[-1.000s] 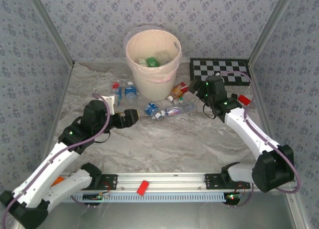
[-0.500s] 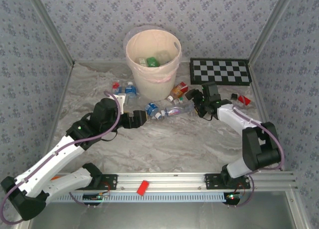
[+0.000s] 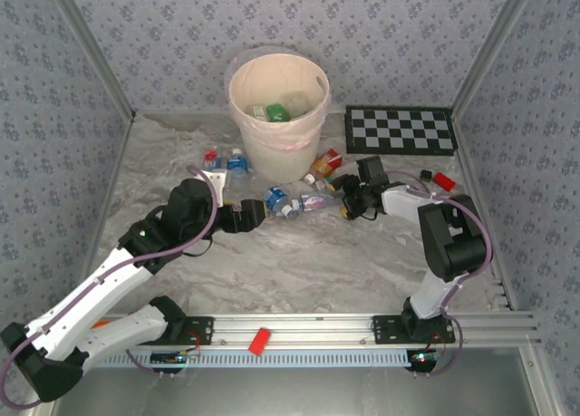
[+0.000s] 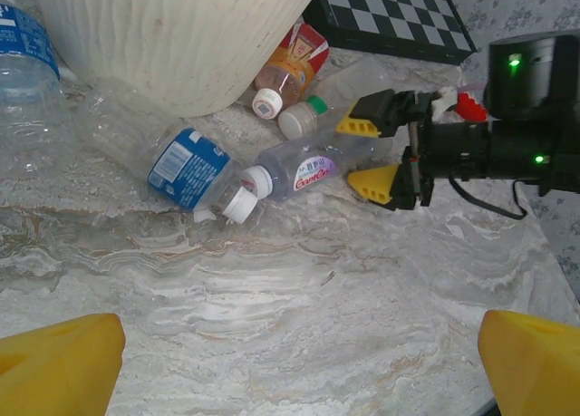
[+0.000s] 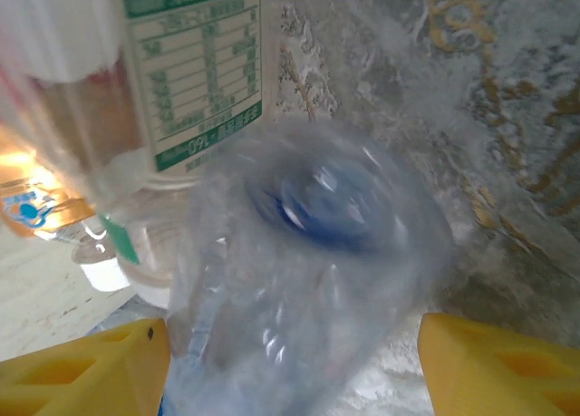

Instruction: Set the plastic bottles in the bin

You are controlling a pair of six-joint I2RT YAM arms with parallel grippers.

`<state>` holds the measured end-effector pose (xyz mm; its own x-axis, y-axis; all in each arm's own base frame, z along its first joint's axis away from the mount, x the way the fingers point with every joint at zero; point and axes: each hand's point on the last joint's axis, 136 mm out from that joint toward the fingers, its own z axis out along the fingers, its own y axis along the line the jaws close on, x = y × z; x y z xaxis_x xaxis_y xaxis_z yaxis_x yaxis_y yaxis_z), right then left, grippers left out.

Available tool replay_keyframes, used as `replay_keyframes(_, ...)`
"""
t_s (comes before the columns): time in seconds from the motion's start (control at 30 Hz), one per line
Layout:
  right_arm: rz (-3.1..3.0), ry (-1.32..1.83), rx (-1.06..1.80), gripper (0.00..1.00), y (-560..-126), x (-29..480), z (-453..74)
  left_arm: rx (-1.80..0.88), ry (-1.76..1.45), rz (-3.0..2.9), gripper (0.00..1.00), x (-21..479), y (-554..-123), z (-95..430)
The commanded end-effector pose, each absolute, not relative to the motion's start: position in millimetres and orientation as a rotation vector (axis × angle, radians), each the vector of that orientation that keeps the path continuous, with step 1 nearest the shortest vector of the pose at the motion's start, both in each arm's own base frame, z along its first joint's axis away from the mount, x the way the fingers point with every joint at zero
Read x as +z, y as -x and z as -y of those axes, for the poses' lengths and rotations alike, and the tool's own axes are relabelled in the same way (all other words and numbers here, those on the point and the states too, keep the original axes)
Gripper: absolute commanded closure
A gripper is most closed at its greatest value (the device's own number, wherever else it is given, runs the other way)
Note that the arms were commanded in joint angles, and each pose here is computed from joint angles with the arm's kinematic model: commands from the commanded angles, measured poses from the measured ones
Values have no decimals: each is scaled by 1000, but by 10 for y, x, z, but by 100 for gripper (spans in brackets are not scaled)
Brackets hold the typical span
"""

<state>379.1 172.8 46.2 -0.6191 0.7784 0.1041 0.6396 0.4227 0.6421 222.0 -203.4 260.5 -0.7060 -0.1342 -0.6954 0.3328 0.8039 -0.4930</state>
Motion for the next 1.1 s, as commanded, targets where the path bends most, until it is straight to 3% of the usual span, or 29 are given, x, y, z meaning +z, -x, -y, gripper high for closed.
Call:
replay_keyframes(0.0, -2483, -1309, 1015, 28, -3824, 407, -1832, -779, -164, -2176, 0, 2699, -2199, 1997)
replay_keyframes(0.07, -2490, -1324, 1009, 32, -3839, 361, -1837, -777, -161, -2174, 0, 2701, -2192, 1981)
replay_keyframes(0.3, -2507, -1368, 980, 28, -3846, 234, -1836, -772, -158, -2170, 0, 2680, -2178, 1955)
replay_keyframes(0.43, -2497, -1366, 974, 36, -3837, 241, -1817, -768, -160, -2175, 0, 2672, -2171, 1946)
replay_keyframes(0.47, -2482, -1357, 971, 46, -3838, 268, -1798, -766, -162, -2176, 0, 2669, -2168, 1946)
replay_keyframes(0.53, -2454, -1353, 963, 51, -3828, 319, -1751, -763, -161, -2172, 0, 2676, -2169, 1938)
replay_keyframes(0.7, -2397, -1311, 945, 46, -3832, 572, -1615, -764, -159, -2171, 0, 2678, -2177, 1944)
replay_keyframes(1.07, -2140, -1147, 827, 48, -3768, 1606, -1000, -769, -156, -2165, 0, 2720, -2187, 1951)
